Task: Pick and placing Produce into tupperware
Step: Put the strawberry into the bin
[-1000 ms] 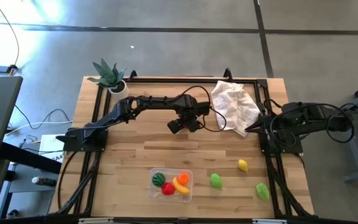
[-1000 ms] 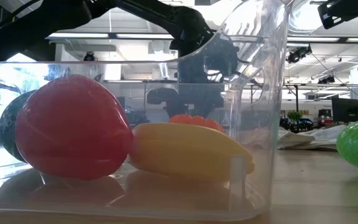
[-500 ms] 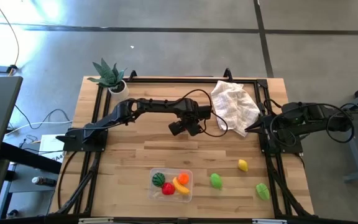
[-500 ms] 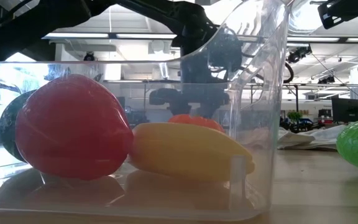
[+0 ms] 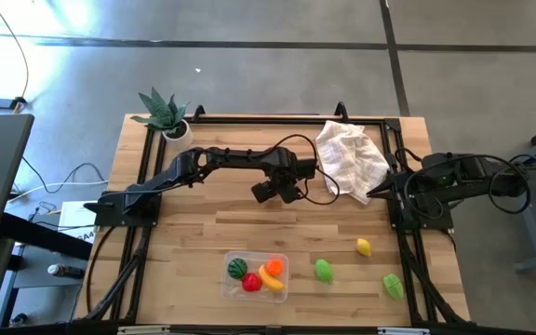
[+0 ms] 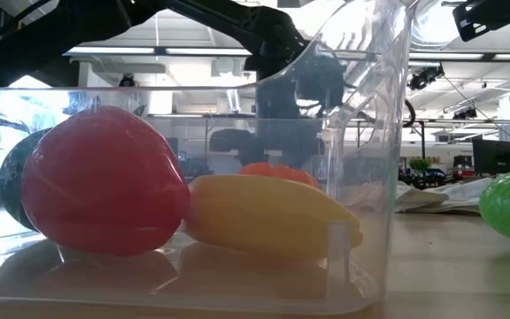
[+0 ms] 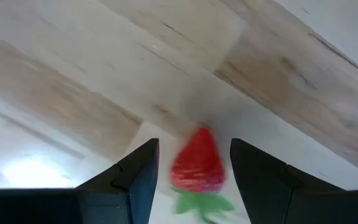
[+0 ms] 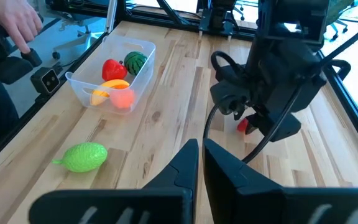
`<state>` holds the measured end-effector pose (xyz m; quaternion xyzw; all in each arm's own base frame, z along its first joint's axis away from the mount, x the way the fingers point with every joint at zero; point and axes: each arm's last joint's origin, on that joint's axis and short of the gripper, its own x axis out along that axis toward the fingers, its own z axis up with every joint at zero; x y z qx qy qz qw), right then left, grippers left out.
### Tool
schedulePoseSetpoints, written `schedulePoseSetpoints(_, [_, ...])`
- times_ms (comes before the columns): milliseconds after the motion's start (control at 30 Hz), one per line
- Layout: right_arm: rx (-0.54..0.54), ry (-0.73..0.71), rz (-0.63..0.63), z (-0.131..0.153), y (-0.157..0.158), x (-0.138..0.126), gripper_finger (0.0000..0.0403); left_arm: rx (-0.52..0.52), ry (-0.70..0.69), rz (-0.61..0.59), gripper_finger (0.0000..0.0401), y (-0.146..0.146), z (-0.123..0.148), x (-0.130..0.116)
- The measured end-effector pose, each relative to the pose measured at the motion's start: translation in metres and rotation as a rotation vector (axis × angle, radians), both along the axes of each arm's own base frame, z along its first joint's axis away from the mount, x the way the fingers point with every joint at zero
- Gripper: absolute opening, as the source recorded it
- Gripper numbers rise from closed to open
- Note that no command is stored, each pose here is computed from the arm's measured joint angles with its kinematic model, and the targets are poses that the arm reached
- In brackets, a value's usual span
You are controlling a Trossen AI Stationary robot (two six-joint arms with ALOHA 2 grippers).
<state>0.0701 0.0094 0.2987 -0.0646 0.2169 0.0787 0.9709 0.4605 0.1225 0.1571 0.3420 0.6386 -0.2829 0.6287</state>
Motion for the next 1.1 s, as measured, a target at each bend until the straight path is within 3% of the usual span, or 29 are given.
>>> schedulePoseSetpoints(1100, [0.000, 0.000, 0.000, 0.000, 0.000, 0.000, 0.0016, 0.021, 0.056, 0.096, 0.0188, 0.006, -0.010, -0.004])
